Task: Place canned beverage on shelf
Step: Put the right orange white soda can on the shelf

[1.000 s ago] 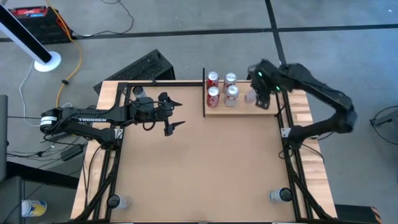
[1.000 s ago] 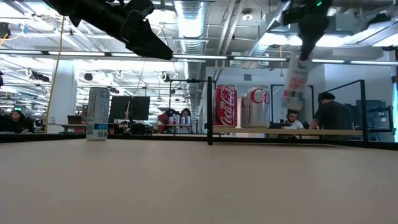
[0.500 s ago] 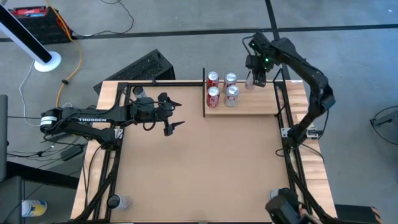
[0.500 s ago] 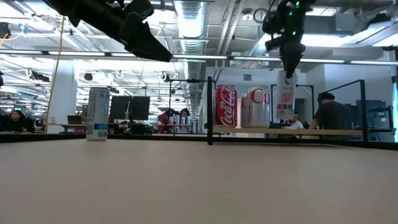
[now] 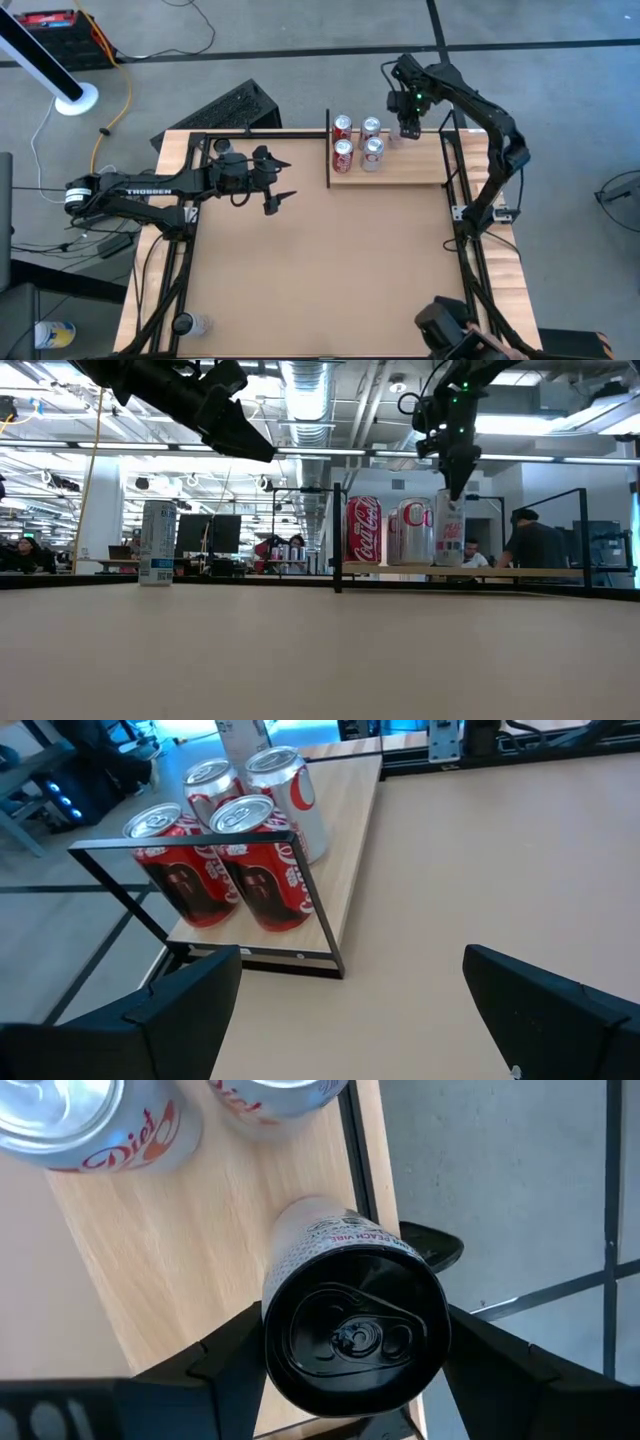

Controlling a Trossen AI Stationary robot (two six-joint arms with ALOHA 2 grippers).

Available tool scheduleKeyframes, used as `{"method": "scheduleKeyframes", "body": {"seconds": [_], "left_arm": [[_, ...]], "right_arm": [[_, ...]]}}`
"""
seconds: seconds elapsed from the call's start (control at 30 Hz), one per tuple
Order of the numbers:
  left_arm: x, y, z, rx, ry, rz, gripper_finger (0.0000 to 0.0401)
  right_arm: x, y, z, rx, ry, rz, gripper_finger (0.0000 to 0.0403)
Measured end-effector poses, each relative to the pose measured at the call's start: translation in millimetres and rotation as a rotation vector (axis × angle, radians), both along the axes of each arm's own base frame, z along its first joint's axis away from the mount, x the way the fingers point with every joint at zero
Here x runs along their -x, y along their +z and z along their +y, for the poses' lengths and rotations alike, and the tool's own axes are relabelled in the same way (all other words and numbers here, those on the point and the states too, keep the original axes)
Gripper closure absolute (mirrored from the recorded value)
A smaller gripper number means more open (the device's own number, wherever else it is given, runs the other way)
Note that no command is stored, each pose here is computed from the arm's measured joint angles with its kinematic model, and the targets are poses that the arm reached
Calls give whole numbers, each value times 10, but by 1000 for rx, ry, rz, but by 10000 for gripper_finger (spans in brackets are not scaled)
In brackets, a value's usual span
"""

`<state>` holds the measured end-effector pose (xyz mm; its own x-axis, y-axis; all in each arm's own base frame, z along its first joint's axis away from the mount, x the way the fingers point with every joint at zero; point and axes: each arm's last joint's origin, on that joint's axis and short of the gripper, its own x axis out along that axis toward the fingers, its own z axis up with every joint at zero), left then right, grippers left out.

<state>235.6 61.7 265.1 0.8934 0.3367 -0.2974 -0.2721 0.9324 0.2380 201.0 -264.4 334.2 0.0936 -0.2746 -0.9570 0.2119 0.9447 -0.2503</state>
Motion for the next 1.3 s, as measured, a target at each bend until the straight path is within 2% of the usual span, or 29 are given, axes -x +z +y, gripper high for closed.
{"method": "scheduleKeyframes", "body": {"seconds": [0.17, 0.4, 1.0, 1.3], "left_arm": [[2, -3, -1, 1, 0, 4, 34], [2, -4, -1, 1, 0, 5, 34], [5, -13, -1, 3, 0, 14, 34], [6, -16, -2, 6, 0, 16, 34]], "right_arm": [[-12, 2, -8, 2, 6, -20, 126], [-10, 1, -4, -5, 7, -20, 85], [-3, -3, 7, -18, -12, -17, 85], [-9, 1, -4, -3, -15, -19, 56]]}}
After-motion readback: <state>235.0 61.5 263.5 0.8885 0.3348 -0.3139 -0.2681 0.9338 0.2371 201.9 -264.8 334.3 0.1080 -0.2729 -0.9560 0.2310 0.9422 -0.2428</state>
